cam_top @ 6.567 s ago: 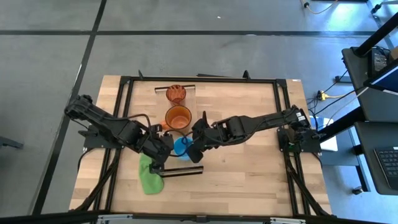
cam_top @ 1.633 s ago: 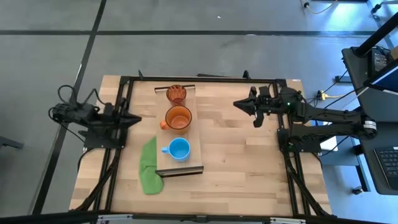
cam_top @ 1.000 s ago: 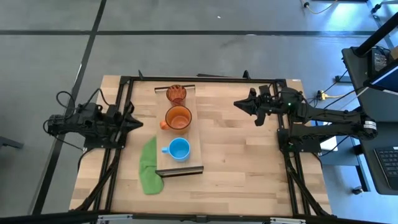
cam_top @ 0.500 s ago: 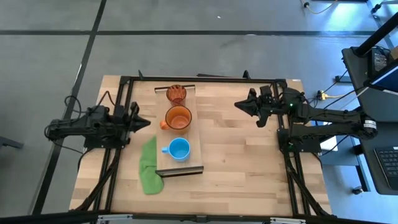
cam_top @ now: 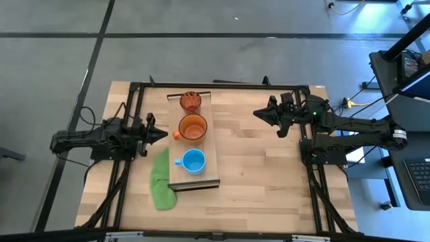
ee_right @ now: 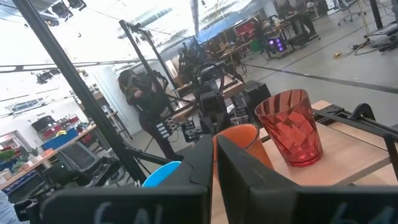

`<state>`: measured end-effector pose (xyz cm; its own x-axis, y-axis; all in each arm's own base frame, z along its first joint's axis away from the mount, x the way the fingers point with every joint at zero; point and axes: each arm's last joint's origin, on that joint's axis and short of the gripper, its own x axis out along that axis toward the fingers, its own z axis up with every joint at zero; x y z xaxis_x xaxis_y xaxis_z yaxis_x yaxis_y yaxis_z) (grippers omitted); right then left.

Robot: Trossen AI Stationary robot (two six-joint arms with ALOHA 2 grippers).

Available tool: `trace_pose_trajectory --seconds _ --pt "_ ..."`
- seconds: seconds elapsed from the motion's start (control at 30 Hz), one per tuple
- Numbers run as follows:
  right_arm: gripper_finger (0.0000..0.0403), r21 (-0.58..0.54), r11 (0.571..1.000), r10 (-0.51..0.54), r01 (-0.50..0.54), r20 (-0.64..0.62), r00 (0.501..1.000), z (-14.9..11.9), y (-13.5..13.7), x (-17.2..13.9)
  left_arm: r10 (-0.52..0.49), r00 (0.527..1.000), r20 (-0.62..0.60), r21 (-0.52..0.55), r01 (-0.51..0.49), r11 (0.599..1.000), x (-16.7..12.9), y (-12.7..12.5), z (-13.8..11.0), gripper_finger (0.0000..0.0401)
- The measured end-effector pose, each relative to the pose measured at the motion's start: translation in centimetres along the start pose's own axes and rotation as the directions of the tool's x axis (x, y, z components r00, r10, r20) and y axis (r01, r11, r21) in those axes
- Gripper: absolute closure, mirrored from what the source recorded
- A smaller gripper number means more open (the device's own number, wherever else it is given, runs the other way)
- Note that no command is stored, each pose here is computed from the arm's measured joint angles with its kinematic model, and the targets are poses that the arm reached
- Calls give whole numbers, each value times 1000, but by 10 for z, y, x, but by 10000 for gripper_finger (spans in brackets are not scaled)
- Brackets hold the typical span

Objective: Stack small to large cups/mugs on shelf
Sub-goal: Return to Home Position

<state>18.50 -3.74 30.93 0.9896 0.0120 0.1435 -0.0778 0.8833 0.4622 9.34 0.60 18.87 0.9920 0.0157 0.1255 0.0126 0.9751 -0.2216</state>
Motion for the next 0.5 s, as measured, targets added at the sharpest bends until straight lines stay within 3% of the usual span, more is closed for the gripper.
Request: trace_pose_trajectory --seconds 0.5 --pt "380 -40 999 -3 2 -4 1000 0 0 0 10 1000 24 37 -11 999 2 3 -9 385"
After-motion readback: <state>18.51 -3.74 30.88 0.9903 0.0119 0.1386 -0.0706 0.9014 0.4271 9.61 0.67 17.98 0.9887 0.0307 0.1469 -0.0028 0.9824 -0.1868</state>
